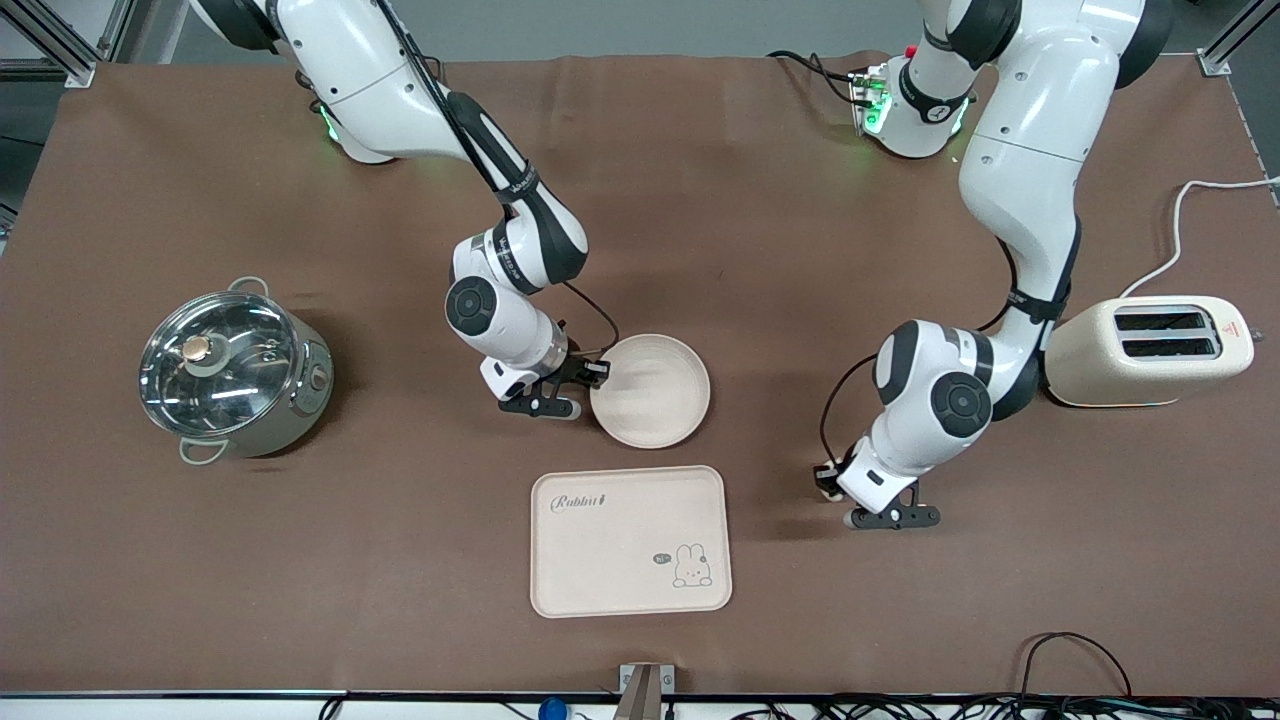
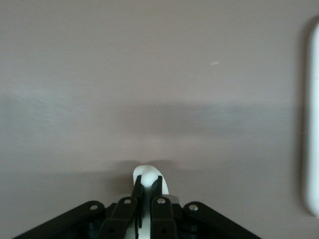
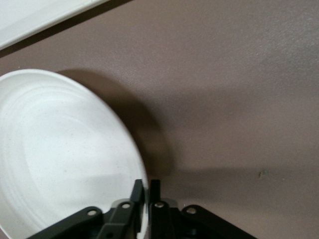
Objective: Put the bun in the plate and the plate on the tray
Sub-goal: 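Carry the bun over the white plate and lower it with the left gripper, then release the bun with the left gripper while the right gripper drags the plate, then set the plate on the tray with the right gripper while the left gripper retracts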
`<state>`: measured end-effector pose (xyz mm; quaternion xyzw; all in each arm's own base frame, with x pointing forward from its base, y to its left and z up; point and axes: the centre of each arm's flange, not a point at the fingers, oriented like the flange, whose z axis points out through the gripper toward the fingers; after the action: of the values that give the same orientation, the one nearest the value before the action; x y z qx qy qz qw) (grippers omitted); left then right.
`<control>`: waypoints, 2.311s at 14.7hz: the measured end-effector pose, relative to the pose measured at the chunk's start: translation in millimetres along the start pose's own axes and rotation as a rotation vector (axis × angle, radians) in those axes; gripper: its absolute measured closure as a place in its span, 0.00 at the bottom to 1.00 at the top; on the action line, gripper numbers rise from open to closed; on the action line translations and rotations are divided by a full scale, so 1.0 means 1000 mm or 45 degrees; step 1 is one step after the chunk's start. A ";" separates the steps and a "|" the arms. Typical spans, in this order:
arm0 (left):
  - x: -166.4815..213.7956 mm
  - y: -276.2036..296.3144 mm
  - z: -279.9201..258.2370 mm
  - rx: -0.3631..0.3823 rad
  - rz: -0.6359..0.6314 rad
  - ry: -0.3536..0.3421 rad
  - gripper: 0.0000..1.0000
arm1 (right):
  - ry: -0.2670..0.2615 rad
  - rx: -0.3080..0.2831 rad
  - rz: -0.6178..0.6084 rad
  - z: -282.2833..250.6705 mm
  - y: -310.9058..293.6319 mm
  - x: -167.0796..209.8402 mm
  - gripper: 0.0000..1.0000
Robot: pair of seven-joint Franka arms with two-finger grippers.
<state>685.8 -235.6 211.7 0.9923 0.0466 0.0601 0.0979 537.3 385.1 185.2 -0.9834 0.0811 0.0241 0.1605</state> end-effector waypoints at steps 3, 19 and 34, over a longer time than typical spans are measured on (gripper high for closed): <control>-0.014 0.070 -0.029 -0.109 -0.235 -0.026 0.92 | 0.006 0.004 -0.004 -0.001 -0.001 0.001 0.96; -0.053 0.151 -0.065 0.041 -0.331 -0.047 0.04 | 0.104 0.076 0.022 -0.032 -0.011 0.042 0.96; -0.041 -0.066 -0.454 0.320 0.149 -0.120 0.00 | 0.142 0.193 0.137 -0.017 0.019 0.187 0.88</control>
<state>581.4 -89.5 636.0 0.9995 -0.0088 0.0127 -0.0286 719.1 333.8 181.4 -0.9624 0.1442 -0.0282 0.2283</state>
